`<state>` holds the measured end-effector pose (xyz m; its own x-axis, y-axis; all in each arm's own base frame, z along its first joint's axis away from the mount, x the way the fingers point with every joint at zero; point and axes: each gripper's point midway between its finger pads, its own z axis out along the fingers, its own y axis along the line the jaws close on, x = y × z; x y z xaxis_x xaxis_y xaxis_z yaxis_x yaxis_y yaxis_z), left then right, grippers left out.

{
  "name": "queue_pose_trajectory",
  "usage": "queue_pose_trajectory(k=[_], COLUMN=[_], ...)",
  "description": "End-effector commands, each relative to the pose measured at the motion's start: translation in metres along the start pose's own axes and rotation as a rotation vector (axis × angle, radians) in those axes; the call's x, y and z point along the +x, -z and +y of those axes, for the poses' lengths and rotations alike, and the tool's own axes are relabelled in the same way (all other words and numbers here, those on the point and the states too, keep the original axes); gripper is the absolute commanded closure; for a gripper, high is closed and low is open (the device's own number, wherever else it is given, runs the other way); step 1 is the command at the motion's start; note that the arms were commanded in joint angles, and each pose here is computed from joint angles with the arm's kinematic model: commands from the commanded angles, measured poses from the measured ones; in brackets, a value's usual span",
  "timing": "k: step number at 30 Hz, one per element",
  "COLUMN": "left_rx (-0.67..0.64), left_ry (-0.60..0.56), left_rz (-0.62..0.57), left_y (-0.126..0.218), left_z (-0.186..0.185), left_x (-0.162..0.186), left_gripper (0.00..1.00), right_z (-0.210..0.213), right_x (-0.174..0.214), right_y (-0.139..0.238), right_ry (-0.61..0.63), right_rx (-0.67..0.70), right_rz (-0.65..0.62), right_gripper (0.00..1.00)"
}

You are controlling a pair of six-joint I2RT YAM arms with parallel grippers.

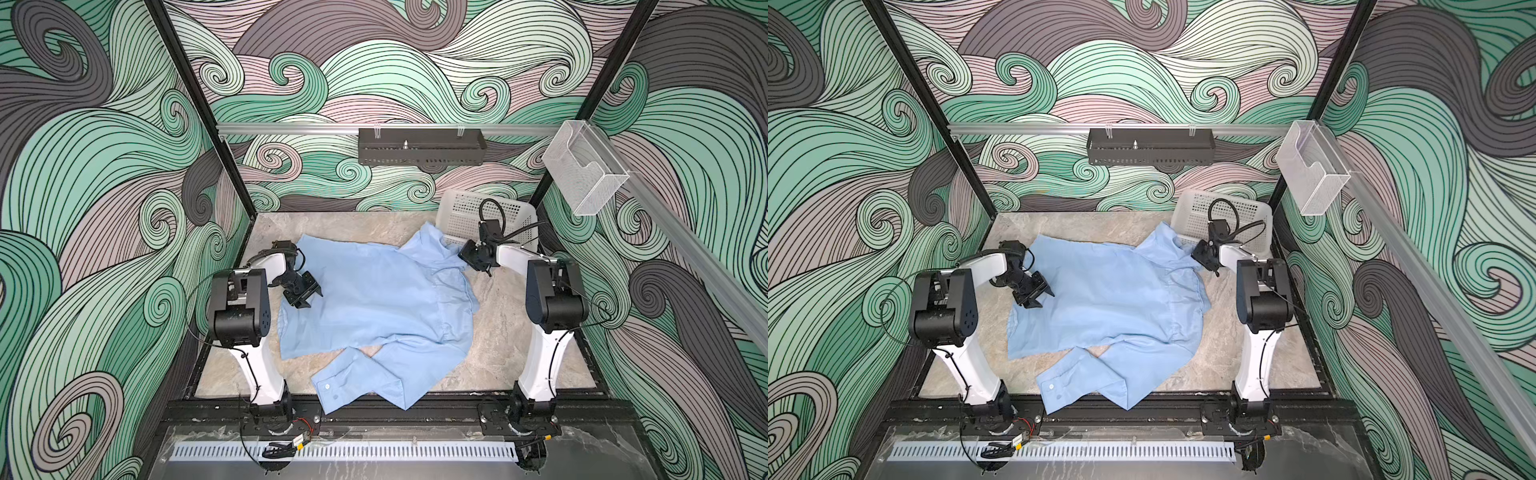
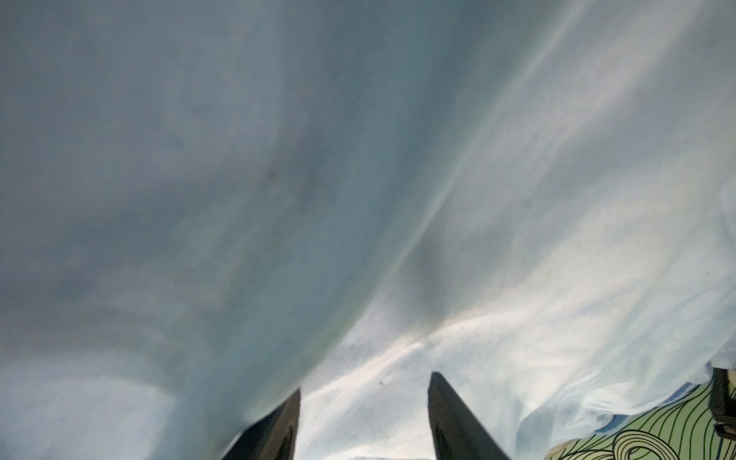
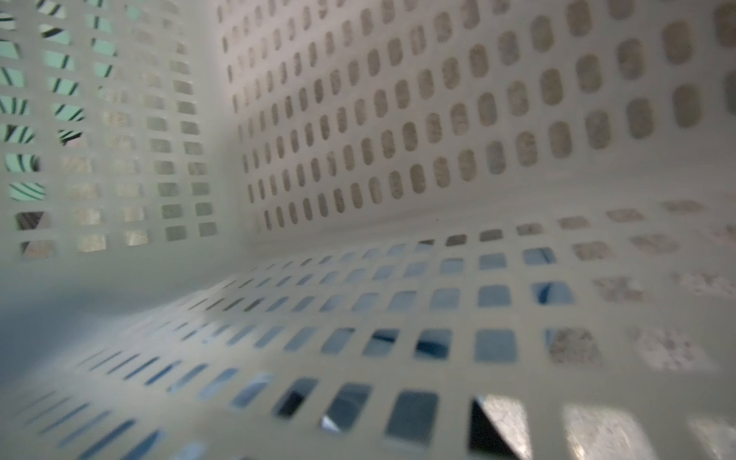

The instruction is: Fold and stack the long sleeve shirts

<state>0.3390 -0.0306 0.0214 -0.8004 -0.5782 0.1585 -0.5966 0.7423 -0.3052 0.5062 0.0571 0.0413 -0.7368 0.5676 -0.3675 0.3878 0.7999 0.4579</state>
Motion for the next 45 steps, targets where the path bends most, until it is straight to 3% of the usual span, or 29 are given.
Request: queue_pose_trajectory(k=[1,6,11,16,26,33,36,39,42,45], left_rx=[-0.054,-0.055,-0.053,-0.041,-0.029,-0.027,-0.027,-0.028,-0.031,-0.032], left_ry=[-0.006,-0.008,-0.011,-0.011,-0.016,-0.011,-0.012,-0.011,-0.013,-0.013], left_rz=[0.005,0.010,0.016,0.025,0.034,0.054,0.056,0.057,0.052,0.046], left_y=[0.010,0.009,0.008,0.007,0.008,0.002,0.001,0.002,0.003,0.004], left_z=[0.014,0.015,0.015,0.014,0.016,0.021,0.022,0.023,0.024,0.024], left_x=[0.008,0.009,0.010,0.012,0.020,0.029,0.030,0.032,0.032,0.032], left_gripper=[0.48,0.50,0.53,0.54,0.55,0.55,0.55,0.55,0.54,0.53], right_z=[0.004,0.023,0.057,0.121,0.257,0.320,0.339,0.353,0.356,0.356], right_x=[0.006,0.016,0.046,0.061,0.009,-0.002,0.002,0.006,0.007,0.012], right_y=[0.008,0.062,0.119,0.153,0.124,0.056,0.023,0.005,0.011,0.046], right_ry=[-0.006,0.060,0.191,0.355,0.655,0.749,0.769,0.785,0.800,0.866], right_rx=[-0.027,-0.020,-0.015,-0.067,-0.170,-0.277,-0.321,-0.362,-0.370,-0.331], right_rz=[0.015,0.018,0.037,0.004,-0.244,-0.342,-0.366,-0.398,-0.400,-0.395], right_gripper=[0.80,0.90,0.89,0.88,0.92,0.92,0.82,0.50,0.29,0.17])
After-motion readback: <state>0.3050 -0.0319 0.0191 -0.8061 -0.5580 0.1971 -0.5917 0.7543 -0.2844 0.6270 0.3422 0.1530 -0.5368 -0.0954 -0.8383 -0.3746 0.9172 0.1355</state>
